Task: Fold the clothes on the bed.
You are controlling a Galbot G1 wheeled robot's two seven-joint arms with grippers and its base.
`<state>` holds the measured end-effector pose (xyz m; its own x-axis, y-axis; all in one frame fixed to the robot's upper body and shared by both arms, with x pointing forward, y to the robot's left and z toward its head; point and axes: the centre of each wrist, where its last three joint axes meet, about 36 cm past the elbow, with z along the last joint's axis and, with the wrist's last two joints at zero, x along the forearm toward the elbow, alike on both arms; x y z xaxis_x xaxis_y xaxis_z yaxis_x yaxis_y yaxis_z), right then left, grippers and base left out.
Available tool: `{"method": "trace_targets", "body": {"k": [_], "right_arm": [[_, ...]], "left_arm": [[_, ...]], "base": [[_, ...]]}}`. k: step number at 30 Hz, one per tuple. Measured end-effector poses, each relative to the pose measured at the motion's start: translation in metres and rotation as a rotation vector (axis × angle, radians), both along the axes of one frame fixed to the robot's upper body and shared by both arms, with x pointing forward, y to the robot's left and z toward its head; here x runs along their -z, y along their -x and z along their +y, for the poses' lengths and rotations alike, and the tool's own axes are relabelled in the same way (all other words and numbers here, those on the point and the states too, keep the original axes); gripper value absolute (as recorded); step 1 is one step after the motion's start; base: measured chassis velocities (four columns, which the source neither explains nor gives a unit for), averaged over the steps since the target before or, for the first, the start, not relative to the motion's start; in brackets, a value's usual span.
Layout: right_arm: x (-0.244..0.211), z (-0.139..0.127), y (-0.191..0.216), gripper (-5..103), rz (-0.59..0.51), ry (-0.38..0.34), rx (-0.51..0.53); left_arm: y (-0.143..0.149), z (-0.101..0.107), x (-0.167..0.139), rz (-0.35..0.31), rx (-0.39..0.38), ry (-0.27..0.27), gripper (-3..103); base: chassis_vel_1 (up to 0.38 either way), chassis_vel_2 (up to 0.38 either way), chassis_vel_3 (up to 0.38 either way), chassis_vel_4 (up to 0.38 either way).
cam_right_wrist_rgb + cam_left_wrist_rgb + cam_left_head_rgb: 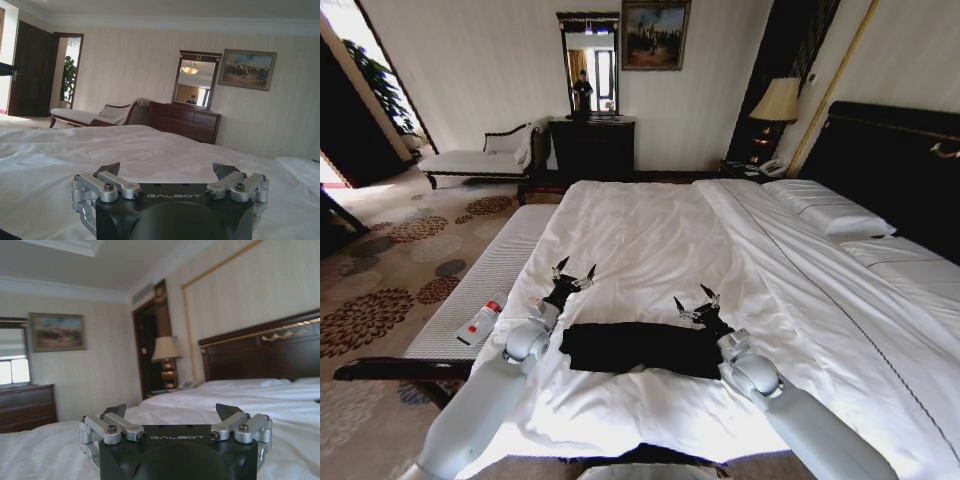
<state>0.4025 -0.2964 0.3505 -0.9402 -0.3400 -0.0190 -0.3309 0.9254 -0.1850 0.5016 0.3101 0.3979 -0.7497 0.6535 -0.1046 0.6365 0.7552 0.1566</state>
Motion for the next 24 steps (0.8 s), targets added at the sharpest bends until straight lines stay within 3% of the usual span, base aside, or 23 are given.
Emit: {"method": "trace_targets", "body": {"k": [4,11,13,18,24], "right_arm": [[0.008,0.006,0.000,100,0.015,-0.016,0.011],[0.014,0.008,0.002,100,0.026,-0.020,0.016],[0.016,0.010,0.002,100,0.032,-0.023,0.017],[0.018,0.013,0.002,100,0.040,-0.018,0.006],[0.022,0.017,0.005,100,0.048,-0.011,-0.003]], "left_arm": [[-0.030,0.065,0.008,-0.023,0.120,-0.153,100],[-0.023,0.091,0.037,-0.004,0.192,-0.244,100],[-0.012,0.097,0.061,-0.003,0.203,-0.280,100],[0.003,0.096,0.096,-0.036,0.151,-0.302,100],[0.004,0.093,0.104,-0.091,0.058,-0.257,100]], "base": [[0.000,0.000,0.000,0.000],[0.000,0.000,0.000,0.000],[0.000,0.000,0.000,0.000],[0.000,0.000,0.000,0.000],[0.000,0.000,0.000,0.000]]}}
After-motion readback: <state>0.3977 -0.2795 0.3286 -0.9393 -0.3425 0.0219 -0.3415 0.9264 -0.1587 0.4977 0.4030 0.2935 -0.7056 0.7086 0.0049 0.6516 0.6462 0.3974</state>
